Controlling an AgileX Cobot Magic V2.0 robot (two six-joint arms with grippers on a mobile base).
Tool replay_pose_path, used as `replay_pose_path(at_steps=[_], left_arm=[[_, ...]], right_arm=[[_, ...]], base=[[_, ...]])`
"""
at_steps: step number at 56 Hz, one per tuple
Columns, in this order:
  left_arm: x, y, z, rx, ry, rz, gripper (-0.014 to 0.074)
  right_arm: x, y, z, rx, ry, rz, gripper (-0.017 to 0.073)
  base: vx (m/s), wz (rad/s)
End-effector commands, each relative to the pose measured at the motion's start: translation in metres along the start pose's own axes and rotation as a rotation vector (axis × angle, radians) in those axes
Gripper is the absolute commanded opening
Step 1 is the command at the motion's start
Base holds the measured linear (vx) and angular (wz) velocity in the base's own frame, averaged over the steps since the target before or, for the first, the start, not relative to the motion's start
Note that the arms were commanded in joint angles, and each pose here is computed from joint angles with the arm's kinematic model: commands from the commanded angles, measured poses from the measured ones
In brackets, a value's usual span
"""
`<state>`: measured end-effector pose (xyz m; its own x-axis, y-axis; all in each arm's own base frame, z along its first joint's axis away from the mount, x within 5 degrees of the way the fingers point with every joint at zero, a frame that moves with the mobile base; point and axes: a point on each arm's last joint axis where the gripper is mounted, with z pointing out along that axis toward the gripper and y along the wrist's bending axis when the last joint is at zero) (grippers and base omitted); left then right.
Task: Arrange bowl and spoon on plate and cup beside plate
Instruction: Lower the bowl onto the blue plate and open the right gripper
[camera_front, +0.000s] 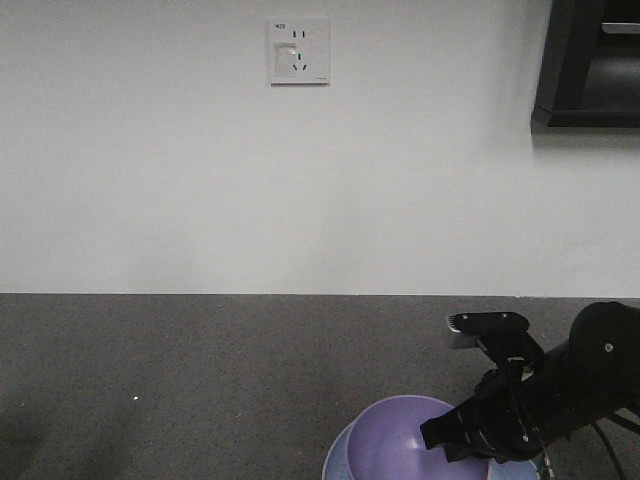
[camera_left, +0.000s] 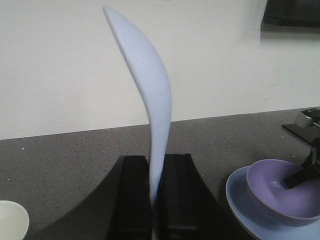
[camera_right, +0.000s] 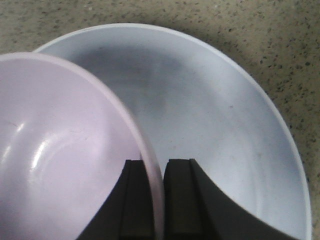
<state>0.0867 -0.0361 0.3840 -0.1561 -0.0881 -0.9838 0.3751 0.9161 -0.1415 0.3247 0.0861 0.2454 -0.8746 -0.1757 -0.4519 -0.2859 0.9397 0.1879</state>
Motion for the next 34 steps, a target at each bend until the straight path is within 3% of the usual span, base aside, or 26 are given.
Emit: replay_pose_path(at_steps=[1,16,34], left_arm=[[-0.0119,-0.0003,-0.0002,-0.002,-0.070,-0.032,0.0000],[-0.0106,-0.0010,-0.0002,0.005,-0.055,-0.032,0.0000],[-0.0103,-0.0011,-0.0001,0.006,-0.052,-0.032,0.0000]], right_arm=[[-0.0165,0.0023,-0.0139,0.009,-0.124,-0.004,-0.0006],[-0.0171,0.0015,-0.0073,0.002,-0.119,0.012,0.0090],[-0.0169,0.0031,-0.0076,-0.016,-0.117,0.026,0.0433]], base=[[0.00,0.00],[0.00,0.00],[0.00,0.00]])
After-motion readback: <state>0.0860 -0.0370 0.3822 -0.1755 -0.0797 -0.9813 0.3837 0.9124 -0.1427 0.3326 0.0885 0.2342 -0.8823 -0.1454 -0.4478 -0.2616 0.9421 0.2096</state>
